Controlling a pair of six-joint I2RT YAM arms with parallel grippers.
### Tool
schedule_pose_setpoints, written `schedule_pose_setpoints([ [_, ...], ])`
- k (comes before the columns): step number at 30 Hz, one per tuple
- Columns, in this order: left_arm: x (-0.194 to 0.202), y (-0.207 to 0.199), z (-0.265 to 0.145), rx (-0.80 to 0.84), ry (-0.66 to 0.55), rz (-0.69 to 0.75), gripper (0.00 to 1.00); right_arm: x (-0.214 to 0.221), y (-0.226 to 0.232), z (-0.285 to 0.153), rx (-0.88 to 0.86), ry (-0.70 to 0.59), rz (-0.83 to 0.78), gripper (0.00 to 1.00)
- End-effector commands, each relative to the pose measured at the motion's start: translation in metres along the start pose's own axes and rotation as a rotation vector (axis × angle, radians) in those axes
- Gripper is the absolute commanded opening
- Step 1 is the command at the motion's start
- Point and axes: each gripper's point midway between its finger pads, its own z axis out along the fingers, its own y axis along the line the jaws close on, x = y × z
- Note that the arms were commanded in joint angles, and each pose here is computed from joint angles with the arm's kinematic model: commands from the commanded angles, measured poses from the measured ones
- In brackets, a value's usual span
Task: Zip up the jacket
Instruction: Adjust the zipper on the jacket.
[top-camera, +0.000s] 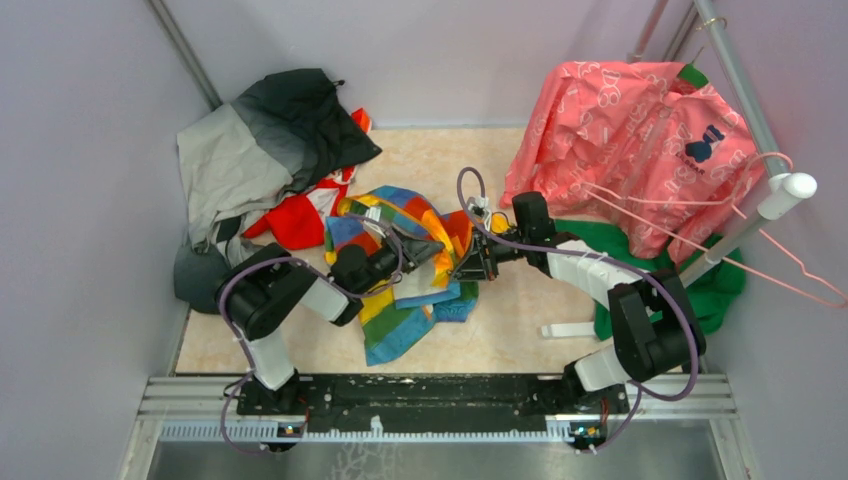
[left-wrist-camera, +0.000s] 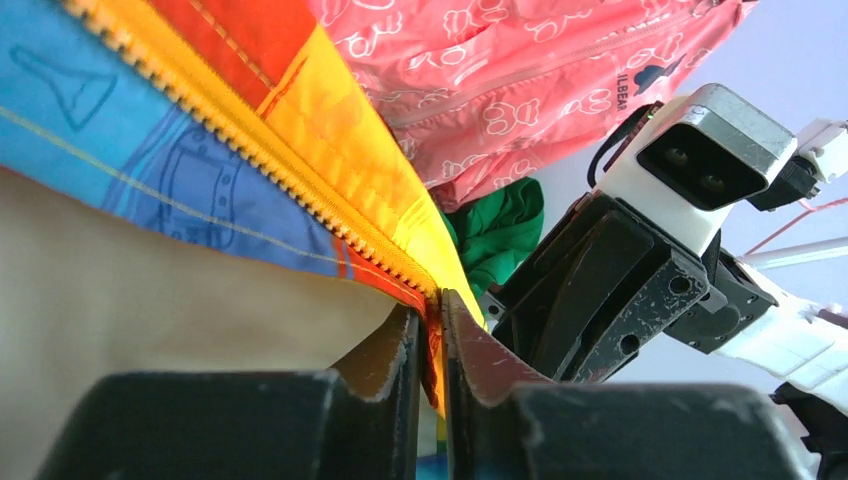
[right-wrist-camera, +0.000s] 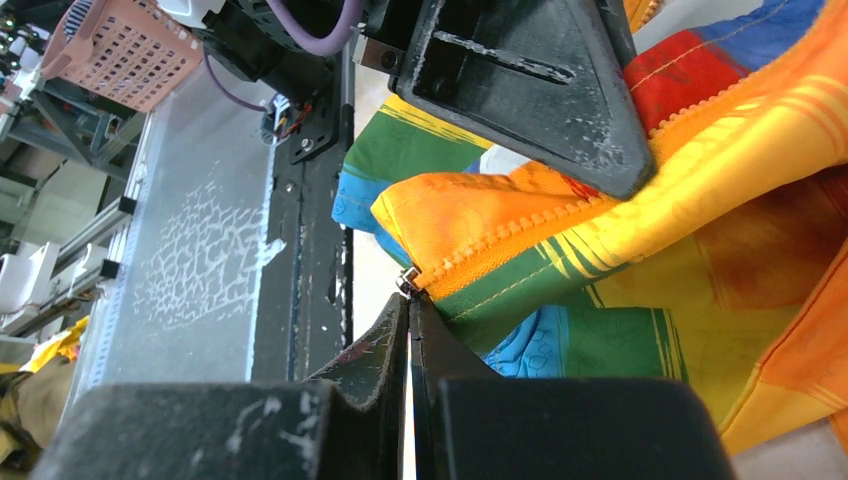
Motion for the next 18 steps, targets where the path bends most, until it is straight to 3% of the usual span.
schedule_pose_setpoints([
  [1, -0.004, -0.037, 0.010, 0.177, -0.004, 0.013, 0.10, -0.015, 0.003, 0.002, -0.021, -0.014, -0.049, 0.00],
  [4, -0.003, -0.040, 0.012, 0.211, -0.005, 0.036, 0.00, -0.016, 0.002, 0.003, -0.018, -0.019, -0.023, 0.00],
  [15, -0.017, -0.051, 0.006, 0.289, -0.135, 0.228, 0.00, -0.017, -0.002, 0.002, -0.044, -0.054, 0.084, 0.00],
  [16, -0.018, -0.051, 0.004, 0.285, -0.142, 0.238, 0.02, -0.017, -0.004, 0.000, -0.035, -0.058, 0.080, 0.00],
  [18, -0.019, -0.048, -0.002, 0.266, -0.153, 0.246, 0.25, -0.018, -0.007, -0.004, -0.012, -0.061, 0.072, 0.00],
])
